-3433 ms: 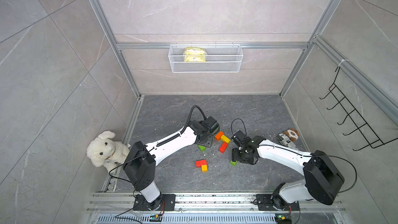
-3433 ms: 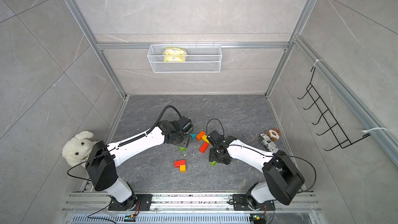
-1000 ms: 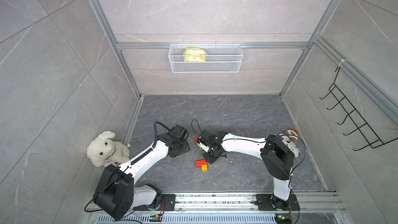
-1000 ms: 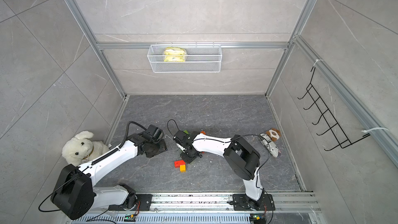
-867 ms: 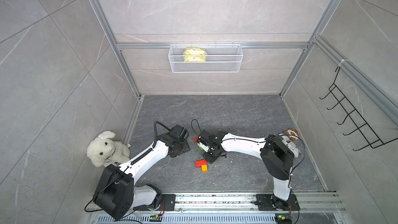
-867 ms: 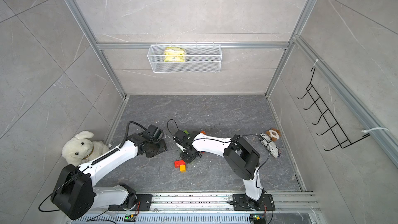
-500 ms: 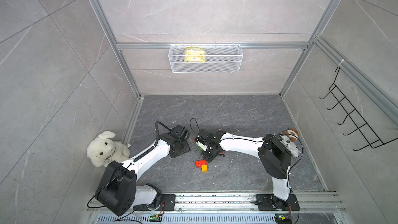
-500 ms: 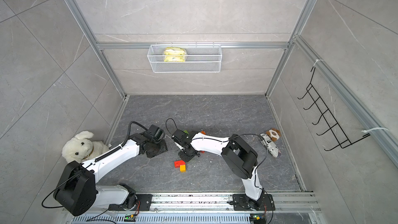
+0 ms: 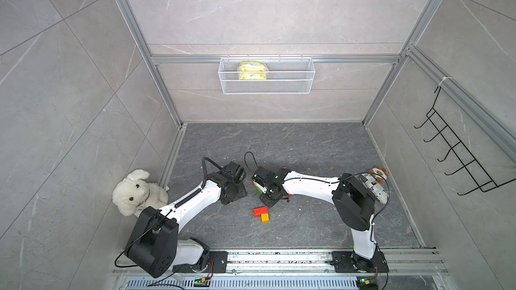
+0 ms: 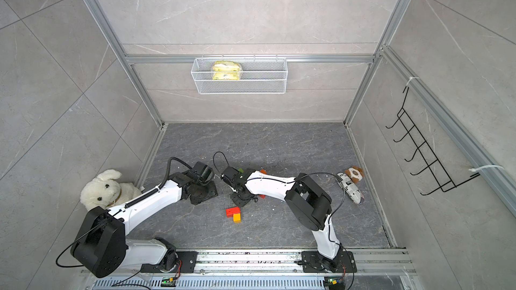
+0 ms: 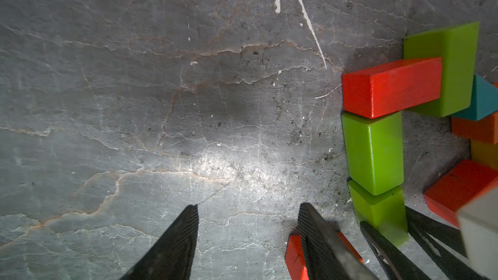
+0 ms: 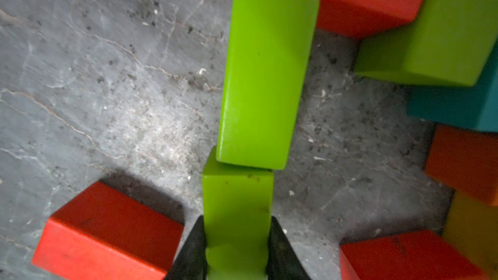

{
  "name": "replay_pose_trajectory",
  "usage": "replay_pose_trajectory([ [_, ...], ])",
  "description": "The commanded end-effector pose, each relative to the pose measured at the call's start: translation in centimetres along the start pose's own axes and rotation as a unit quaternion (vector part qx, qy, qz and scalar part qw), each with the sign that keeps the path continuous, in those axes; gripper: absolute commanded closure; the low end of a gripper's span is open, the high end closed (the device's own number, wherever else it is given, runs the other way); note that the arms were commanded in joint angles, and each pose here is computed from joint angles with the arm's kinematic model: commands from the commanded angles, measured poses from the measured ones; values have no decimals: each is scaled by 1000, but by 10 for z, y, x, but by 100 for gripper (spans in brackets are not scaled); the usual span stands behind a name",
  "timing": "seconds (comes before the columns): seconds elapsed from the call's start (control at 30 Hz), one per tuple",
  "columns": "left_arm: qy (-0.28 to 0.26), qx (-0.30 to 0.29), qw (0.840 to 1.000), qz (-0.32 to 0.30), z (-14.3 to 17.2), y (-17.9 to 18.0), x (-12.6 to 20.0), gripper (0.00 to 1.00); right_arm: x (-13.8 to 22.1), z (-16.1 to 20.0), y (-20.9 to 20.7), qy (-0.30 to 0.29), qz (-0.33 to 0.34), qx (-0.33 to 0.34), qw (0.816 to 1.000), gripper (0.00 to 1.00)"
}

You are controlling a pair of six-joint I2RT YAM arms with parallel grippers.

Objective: Assemble a heart with building blocks
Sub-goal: Assemble the building block at the center of the board.

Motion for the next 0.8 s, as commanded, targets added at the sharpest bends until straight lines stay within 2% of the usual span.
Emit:
replay_pose_trajectory([
  [0.0,0,-1,1000,9,-3,-3,1,37,-12,4,-5,12,17,-5,1000,86],
  [0.37,5,0,1000,11,-2,-3,-3,37,-7,4,-6,3,13,-15,1000,63],
  [0.77,8,-1,1000,14,0,-3,-5,37,-3,3,-7,-3,12,-17,1000,61],
])
Point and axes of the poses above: each gripper's point midway between its finger pads, its own x axis back along the fingers, its own y axis along the line the jaws close on, z = x × y, the point moved 8 cm from there along x, back along the fingers, and after that the axes turned 3 degrees about -x, right-handed, at the moved point
